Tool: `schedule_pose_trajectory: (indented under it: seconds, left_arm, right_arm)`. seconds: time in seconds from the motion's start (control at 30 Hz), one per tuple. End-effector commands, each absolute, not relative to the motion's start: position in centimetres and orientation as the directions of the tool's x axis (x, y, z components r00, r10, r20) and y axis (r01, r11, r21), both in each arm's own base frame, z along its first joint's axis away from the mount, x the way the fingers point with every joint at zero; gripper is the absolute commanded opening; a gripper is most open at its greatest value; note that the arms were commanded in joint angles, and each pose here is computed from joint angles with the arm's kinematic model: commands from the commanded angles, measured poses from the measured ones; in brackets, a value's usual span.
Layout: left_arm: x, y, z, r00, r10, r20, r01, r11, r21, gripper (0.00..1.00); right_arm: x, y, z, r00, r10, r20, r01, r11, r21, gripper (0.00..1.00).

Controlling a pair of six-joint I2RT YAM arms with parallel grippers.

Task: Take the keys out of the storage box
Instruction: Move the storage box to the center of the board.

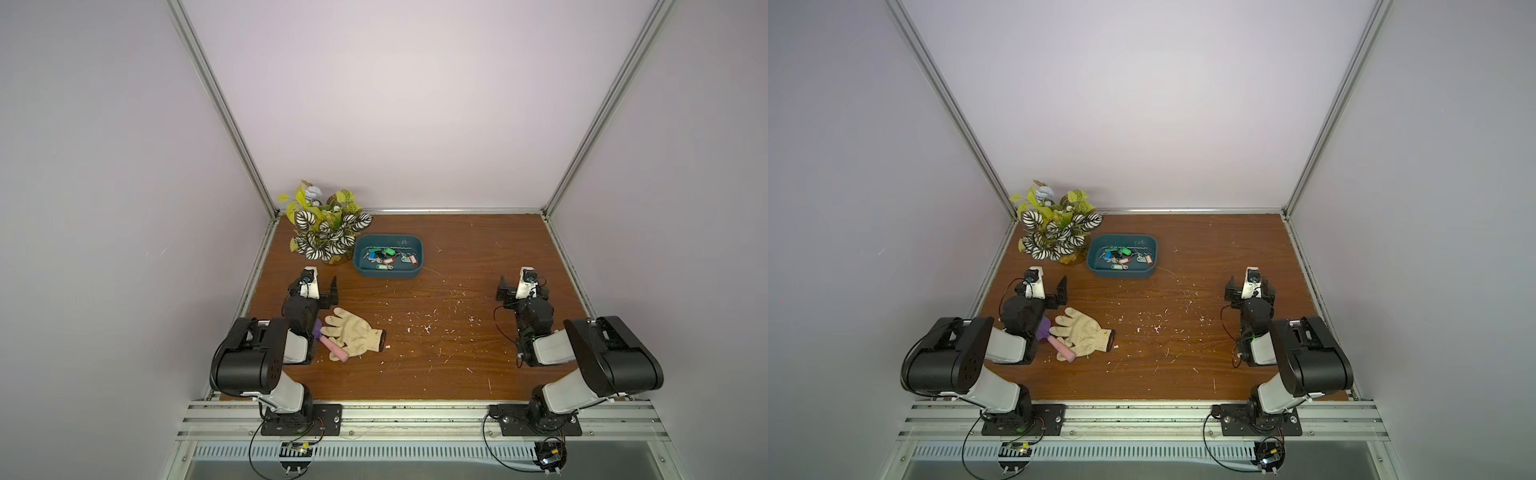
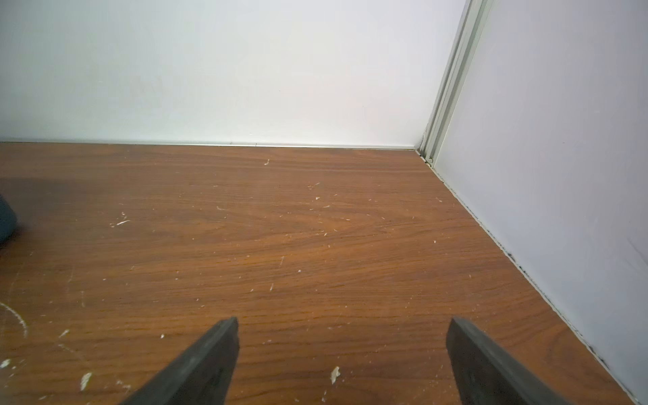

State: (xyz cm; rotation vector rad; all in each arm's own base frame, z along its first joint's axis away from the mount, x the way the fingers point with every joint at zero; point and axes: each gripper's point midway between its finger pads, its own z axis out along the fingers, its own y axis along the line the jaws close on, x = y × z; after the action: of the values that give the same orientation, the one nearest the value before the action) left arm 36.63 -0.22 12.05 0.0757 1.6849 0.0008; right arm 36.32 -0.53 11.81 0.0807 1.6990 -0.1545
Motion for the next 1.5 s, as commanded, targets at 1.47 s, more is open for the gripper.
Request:
schedule_pose_trajectory:
  seconds: [1.47]
  left_arm:
    - [36.0,0.2,15.3,-0.055,0.100,-0.993,-0.063,0.993,0.103,1.00]
  right_arm:
    - [36.4,-0.3,18.5,-0.050,0.130,-0.990,0.174,0.977,0.120,1.00]
